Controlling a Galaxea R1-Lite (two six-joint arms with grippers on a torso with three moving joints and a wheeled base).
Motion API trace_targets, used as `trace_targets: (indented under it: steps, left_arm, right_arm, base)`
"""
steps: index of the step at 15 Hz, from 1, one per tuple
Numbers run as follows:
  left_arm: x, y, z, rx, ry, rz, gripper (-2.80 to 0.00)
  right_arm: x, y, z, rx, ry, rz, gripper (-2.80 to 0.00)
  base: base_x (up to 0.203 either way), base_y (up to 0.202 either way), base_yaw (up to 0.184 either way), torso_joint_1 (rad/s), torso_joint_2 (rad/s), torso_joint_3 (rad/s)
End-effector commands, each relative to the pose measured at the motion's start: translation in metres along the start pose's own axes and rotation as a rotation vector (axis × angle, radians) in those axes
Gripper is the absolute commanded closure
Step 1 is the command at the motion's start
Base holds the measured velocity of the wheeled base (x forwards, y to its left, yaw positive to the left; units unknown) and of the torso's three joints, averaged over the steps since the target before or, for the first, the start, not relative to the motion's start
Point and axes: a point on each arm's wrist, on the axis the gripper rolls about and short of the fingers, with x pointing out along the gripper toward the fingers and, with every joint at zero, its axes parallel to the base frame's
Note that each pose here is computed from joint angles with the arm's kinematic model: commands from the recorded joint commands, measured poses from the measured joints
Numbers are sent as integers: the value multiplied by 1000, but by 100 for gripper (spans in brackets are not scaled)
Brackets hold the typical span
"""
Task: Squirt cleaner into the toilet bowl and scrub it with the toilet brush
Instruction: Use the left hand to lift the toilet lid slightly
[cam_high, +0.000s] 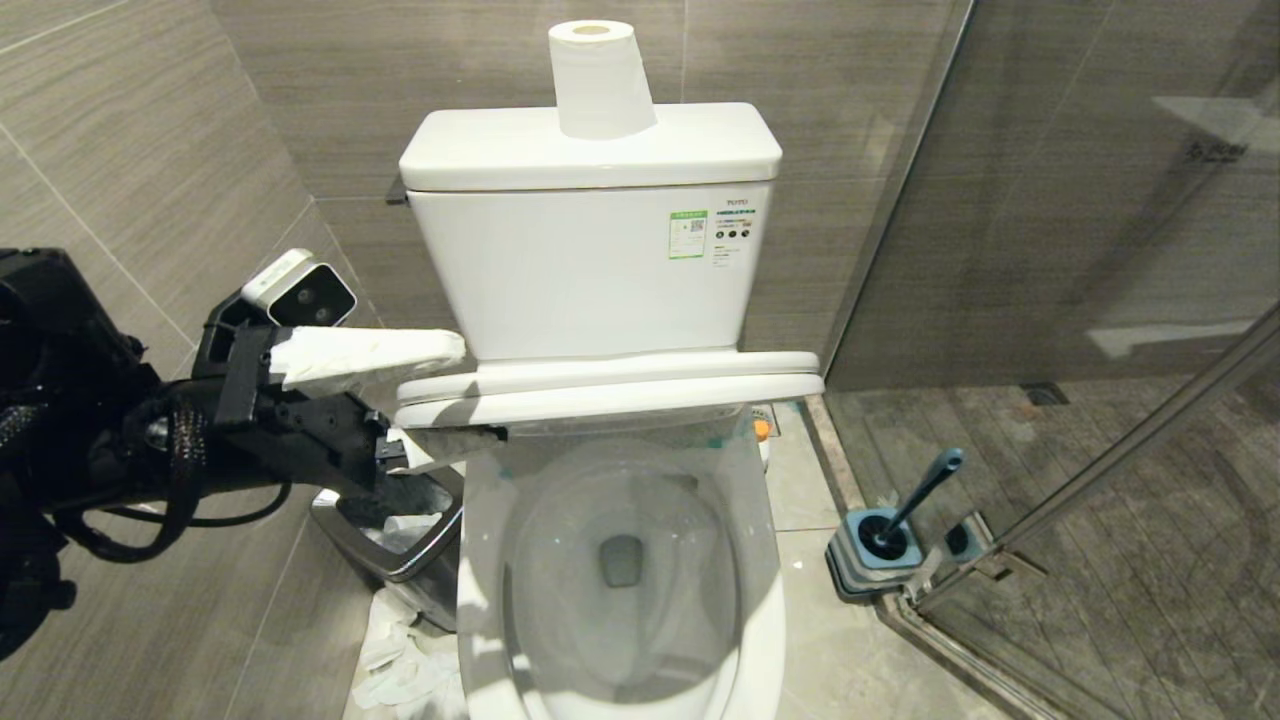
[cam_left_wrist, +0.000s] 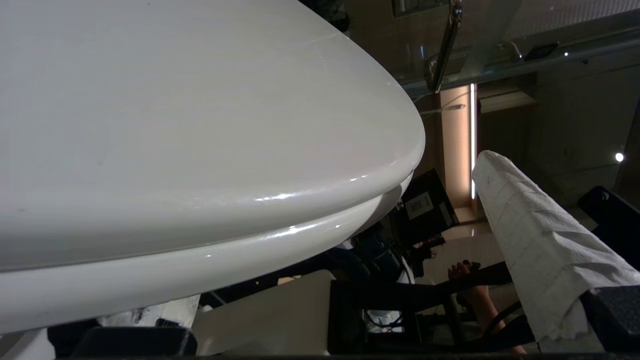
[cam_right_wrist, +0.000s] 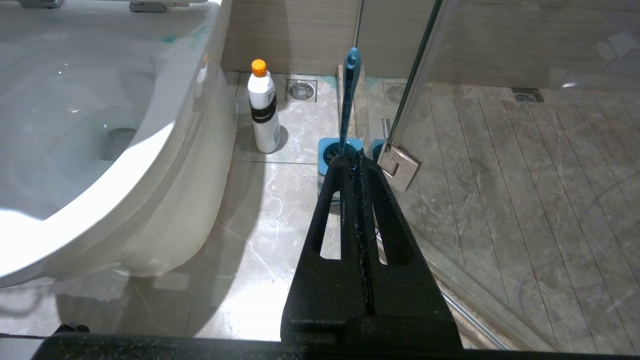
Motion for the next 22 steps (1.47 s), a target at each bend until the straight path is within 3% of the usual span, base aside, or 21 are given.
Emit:
trace_targets:
  steps: [1,8,13,22]
  left_arm:
    - [3,-2,10,-12,-26,-2,-280]
    - [10,-27,48,-49,-162,-58,-280]
    - [12,-27,57,-46,-235,-53,-280]
    - [21,-9,83,92,-356,-83,-280]
  right_arm:
    - [0,0,0,-1,0,1,0]
    - [0,0,0,-1,0,-1,0]
    - [0,0,0,-1,0,1,0]
    - [0,0,0,-1,0,1,0]
  base:
    - [0,0,0,0,0,0]
    - [0,0,0,0,0,0]
    - [0,0,0,0,0,0]
    - [0,0,0,0,0,0]
